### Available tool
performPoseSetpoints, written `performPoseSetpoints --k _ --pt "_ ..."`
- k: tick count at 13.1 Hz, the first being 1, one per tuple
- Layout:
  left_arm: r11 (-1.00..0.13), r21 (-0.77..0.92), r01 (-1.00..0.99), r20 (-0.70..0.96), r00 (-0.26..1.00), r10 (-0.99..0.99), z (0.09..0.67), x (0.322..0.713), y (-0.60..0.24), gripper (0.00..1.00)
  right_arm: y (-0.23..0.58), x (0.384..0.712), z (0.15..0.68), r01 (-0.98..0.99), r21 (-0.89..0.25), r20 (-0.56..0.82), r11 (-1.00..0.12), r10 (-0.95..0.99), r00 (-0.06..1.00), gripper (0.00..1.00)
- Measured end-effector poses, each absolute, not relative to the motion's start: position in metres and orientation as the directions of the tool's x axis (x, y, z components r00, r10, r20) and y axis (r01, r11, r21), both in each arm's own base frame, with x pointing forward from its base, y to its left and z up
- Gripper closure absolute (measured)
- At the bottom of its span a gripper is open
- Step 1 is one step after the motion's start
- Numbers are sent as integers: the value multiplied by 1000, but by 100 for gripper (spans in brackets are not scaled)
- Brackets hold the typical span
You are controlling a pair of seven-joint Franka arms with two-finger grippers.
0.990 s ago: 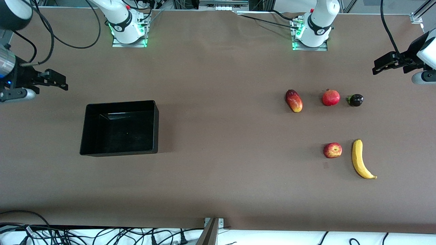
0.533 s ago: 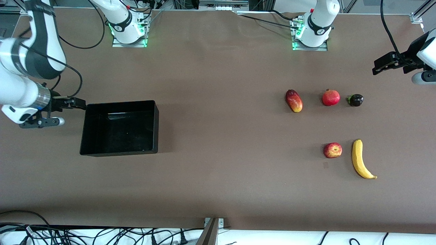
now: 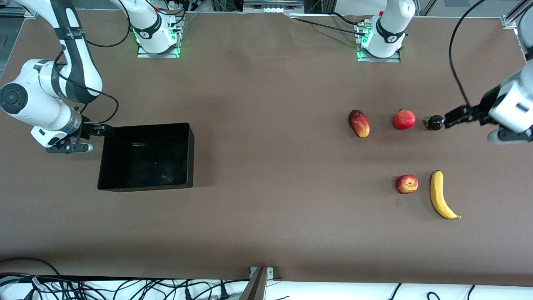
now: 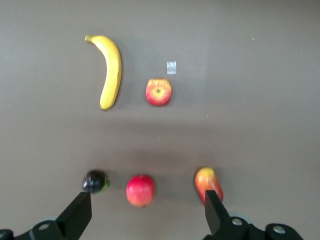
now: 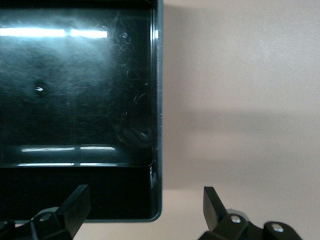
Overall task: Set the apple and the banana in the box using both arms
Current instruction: 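Grasp the red-yellow apple with the left gripper while the right gripper holds the box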
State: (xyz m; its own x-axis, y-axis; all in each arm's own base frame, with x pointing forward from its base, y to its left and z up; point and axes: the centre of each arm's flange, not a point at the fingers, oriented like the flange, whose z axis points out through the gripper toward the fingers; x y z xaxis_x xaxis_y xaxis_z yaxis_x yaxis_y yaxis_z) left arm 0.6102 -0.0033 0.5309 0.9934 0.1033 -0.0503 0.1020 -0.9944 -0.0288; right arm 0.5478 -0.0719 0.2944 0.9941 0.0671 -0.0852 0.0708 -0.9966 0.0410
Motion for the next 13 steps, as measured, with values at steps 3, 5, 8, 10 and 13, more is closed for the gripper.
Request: performPoseSetpoints --k 3,5,8,10,13 --pt "-994 -37 108 -14 994 108 453 652 -3 0 -83 550 268 77 61 -61 -995 73 995 0" --pt "-993 -37 114 26 993 113 399 673 1 0 -88 552 248 77 74 -58 -994 73 996 0" --pt "-992 -40 121 65 991 118 331 688 8 0 -91 551 228 77 82 -69 -994 72 995 11" --pt "-991 -43 124 75 990 120 296 692 12 0 -91 551 227 76 81 -70 -994 70 995 35" --pt "-991 -45 124 80 990 120 251 693 15 0 -87 554 229 76 75 -63 -994 71 995 69"
